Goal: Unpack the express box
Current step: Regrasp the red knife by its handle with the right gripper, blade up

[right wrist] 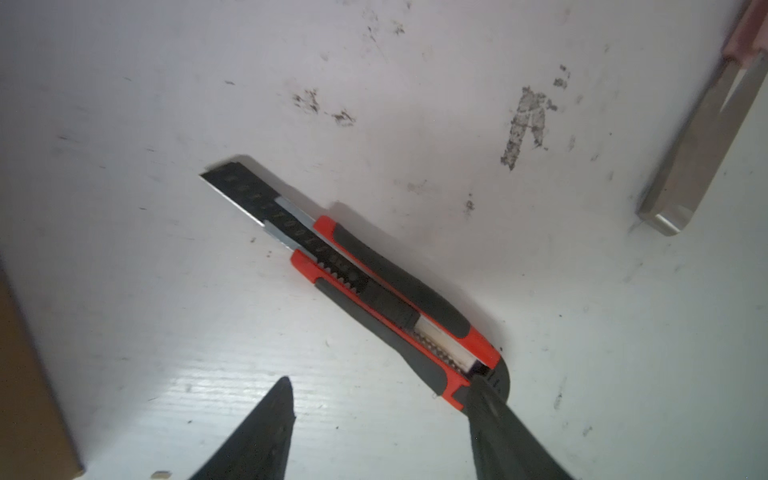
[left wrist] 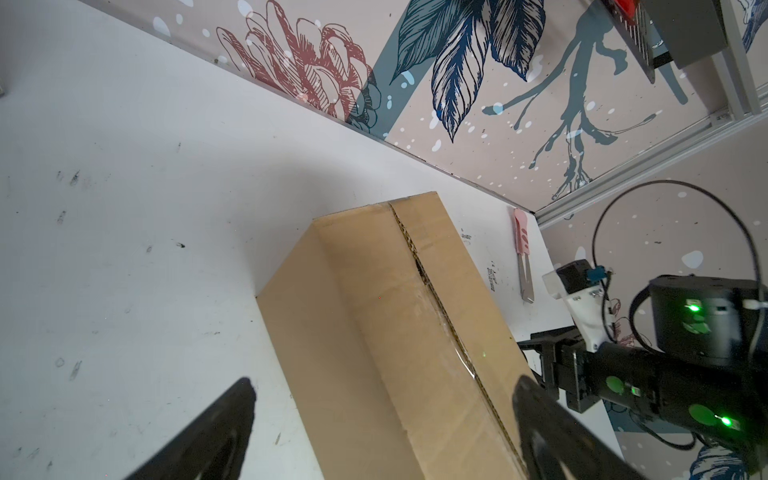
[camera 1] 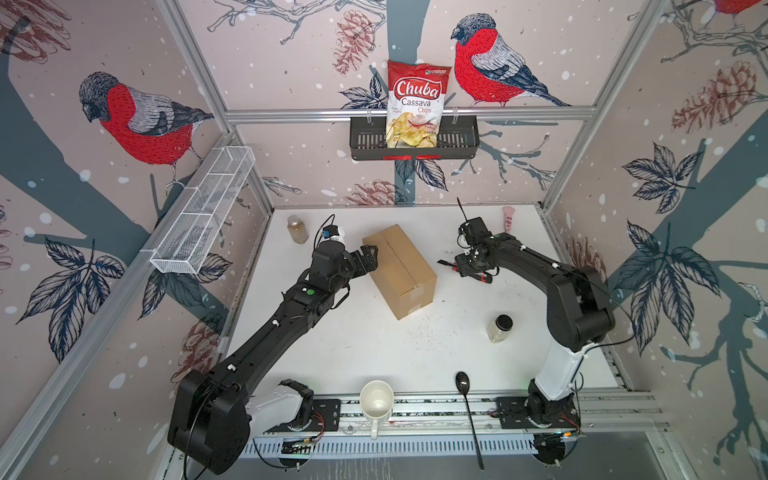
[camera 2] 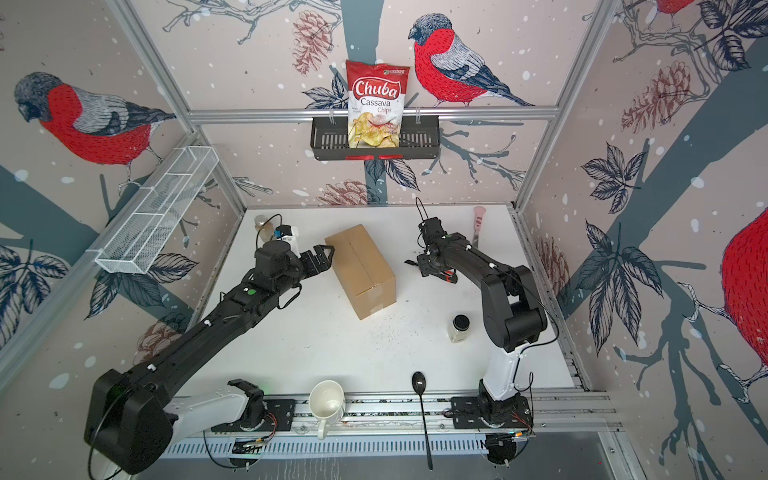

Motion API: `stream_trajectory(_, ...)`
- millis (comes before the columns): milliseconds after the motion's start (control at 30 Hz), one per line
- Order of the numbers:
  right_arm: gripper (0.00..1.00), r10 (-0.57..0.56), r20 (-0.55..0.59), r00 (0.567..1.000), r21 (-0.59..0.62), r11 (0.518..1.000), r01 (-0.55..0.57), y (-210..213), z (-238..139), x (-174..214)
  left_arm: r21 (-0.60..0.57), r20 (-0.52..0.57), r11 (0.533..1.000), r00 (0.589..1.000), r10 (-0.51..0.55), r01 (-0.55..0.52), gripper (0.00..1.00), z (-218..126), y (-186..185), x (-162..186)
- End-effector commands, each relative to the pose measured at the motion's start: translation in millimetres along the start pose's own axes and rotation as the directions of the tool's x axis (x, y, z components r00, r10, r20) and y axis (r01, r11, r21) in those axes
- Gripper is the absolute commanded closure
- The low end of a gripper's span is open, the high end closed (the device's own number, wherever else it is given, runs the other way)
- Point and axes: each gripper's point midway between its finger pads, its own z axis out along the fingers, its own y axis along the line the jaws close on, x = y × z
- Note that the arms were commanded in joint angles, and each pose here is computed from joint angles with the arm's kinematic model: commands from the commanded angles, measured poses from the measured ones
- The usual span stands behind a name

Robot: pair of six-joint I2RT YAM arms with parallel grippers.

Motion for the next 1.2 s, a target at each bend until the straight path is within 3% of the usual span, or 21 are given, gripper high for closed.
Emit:
stream_trajectory(0,0.33,-0.063,-0.055,0.996,0.07,0.995,0.067,-7,6,9,-0.001,-0.016,1.0,1.0,0.014,-0.014,0.04,0,2,4)
stream_trajectory(567,0.28,-0.073,-0.083,0.994,0.034,0.997,0.076,-14,41,2,0.01,-0.022,1.0,1.0,0.01,-0.01,0.04,2,2,7)
stream_trajectory(1167,0.3,0.067,-0.099,0.993,-0.068,0.995,-0.073,-25,47,10,0.025,-0.033,1.0,0.999,-0.005,0.006,0.04,5,-1,9)
